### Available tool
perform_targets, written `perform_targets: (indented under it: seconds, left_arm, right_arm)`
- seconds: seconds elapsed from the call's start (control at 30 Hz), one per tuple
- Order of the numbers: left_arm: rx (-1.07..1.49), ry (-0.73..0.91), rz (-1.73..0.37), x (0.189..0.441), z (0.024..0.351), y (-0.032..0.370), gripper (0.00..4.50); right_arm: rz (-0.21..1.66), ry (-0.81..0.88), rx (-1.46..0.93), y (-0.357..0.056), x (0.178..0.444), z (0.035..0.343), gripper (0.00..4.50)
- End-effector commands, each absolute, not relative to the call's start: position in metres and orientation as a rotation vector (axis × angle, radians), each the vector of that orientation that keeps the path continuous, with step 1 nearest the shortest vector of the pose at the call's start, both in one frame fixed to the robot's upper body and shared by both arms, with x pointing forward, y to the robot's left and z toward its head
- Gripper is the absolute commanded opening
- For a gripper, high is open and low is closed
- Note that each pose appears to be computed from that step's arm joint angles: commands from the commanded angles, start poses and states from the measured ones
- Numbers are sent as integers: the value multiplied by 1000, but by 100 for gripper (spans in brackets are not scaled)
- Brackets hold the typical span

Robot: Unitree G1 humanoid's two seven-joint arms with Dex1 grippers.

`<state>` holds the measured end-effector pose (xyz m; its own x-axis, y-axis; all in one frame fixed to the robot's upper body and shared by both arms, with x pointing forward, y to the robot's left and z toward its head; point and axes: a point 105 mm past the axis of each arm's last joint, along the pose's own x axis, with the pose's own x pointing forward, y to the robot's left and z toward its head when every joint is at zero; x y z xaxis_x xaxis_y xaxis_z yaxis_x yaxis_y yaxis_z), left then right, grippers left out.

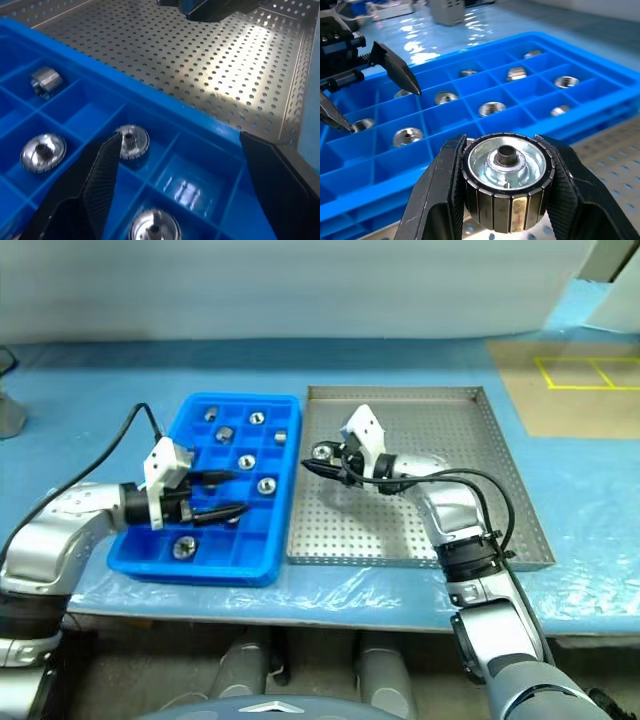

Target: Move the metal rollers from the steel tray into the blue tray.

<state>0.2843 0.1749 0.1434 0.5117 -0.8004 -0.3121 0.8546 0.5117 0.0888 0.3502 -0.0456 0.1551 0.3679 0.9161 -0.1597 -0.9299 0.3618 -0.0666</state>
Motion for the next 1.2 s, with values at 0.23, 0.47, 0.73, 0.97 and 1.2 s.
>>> perform_targets:
  seconds: [0.23, 0.47, 0.73, 0.97, 1.2]
  left_arm:
    - [234, 237, -858, 240, 150, 190, 400]
    - [201, 256, -790, 220, 143, 190, 400]
    - [186, 255, -783, 220, 142, 183, 400]
    - [191, 253, -802, 229, 147, 185, 400]
    - [194, 256, -832, 237, 146, 183, 400]
  right_arm:
    - [1480, 113, -187, 1, 332, 150, 170]
    - [1515, 259, -248, 2, 325, 117, 170]
    - [1460, 458, -85, 2, 302, 102, 170]
    - [1502, 503, -17, -3, 288, 107, 170]
    - [1524, 406, -54, -5, 290, 115, 170]
